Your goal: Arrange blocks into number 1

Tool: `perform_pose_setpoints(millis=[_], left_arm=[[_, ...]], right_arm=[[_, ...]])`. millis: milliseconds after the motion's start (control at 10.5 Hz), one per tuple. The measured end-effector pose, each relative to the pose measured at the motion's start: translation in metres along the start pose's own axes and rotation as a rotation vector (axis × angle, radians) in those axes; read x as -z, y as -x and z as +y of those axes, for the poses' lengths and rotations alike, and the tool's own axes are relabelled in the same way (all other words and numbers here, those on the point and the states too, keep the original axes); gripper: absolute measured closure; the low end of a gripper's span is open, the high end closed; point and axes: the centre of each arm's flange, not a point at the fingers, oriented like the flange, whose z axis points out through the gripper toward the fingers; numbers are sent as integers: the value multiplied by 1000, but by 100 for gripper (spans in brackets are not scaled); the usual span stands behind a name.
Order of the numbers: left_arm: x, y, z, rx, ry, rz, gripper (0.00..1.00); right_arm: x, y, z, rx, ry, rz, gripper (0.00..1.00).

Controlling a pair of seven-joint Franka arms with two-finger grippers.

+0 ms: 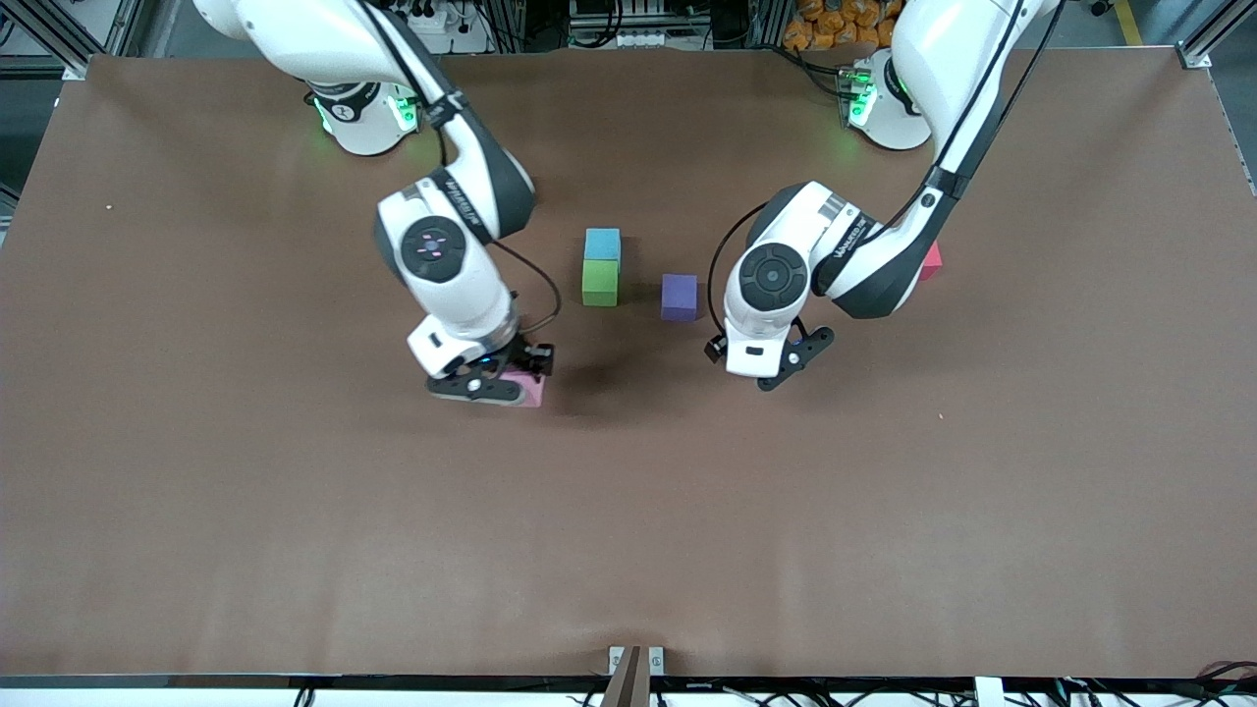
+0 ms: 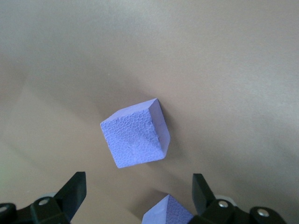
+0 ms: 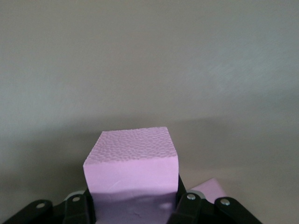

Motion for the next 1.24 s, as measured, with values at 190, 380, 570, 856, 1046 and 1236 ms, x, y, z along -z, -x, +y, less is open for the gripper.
perform_pose_setpoints(millis=[190, 380, 570, 856, 1046, 1236], left_arm=[[-7, 0, -12, 103, 24, 9, 0], [-4, -4, -18, 219, 34, 13, 0], [-5, -20, -21, 345, 73, 9, 0], [-18, -25, -23, 440, 112, -1, 0], [-35, -11, -25, 424, 101, 1, 0], [-55, -1, -29, 386, 73, 40, 0]], right_arm=[[-18, 21, -25, 45, 12, -17, 40], [-33, 37, -45, 81, 22, -30, 40], [-46, 49, -56, 105, 33, -42, 40], [-58, 61, -66, 128, 43, -55, 40], [-63, 77, -78, 136, 35, -76, 40], [-71, 88, -82, 145, 42, -94, 40]])
